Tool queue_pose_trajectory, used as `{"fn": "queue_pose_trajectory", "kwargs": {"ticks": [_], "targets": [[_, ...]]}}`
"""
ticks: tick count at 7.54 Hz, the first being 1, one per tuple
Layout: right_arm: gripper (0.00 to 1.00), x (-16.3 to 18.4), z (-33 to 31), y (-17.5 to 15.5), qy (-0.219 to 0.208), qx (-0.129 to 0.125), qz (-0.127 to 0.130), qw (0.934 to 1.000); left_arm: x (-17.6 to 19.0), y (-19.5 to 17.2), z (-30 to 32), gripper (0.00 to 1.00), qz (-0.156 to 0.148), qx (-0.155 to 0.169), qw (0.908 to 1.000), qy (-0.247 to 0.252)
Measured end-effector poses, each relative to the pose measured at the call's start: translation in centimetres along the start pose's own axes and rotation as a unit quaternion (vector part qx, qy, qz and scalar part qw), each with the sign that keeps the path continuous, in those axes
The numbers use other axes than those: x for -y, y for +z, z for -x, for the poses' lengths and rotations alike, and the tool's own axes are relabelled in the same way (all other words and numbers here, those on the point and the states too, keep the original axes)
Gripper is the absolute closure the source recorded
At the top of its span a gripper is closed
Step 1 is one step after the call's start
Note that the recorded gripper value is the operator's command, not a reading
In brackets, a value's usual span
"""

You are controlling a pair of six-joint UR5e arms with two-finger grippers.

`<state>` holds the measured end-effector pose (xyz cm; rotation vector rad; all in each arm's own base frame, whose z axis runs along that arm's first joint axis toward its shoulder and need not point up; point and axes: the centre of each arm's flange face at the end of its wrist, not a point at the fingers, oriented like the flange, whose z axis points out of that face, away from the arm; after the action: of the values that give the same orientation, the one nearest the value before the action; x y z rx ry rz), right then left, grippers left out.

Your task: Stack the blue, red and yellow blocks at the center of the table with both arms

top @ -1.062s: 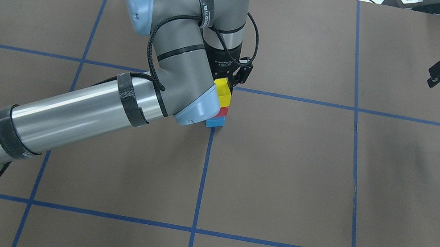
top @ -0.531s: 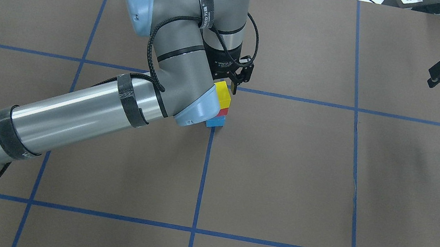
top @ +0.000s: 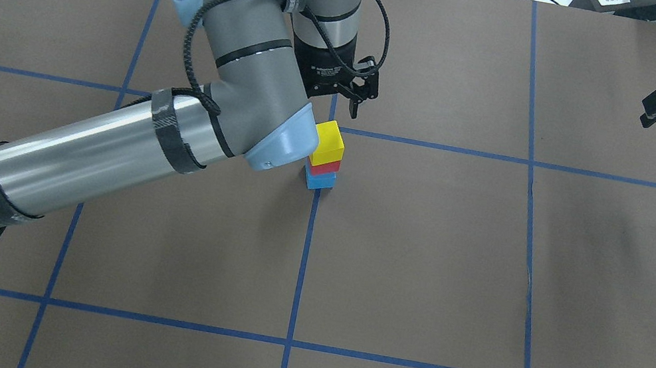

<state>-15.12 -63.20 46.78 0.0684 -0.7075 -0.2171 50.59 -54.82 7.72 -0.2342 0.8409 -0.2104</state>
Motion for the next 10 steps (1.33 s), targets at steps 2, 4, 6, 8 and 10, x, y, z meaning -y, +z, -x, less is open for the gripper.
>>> {"fn": "queue_pose_trajectory", "kwargs": {"ticks": [2,4,6,8,10], "targets": [[0.00,-1.0,-1.1,-0.7,0.013,-0.002,-0.009,0.9999,-0.5,-2.3,11.9,0.00,-0.017,0.008,0.9949,0.099],[0.00,-1.7,-2.7,-1.5,0.032,-0.003,-0.016,0.9993,3.9,-3.1,29.4,0.00,-0.050,0.032,0.9793,0.194],[0.00,-3.4,-4.7,-1.3,0.042,-0.003,-0.013,0.9990,13.4,-3.6,46.9,0.00,-0.076,0.069,0.9630,0.249],[0.00,-6.0,-8.1,-1.2,0.061,0.004,-0.009,0.9981,19.6,-5.1,62.4,0.00,-0.067,0.097,0.9496,0.291],[0.00,-7.6,-10.3,-1.2,0.078,0.016,-0.005,0.9968,20.6,-5.2,71.8,0.00,-0.051,0.103,0.9334,0.340]]}}
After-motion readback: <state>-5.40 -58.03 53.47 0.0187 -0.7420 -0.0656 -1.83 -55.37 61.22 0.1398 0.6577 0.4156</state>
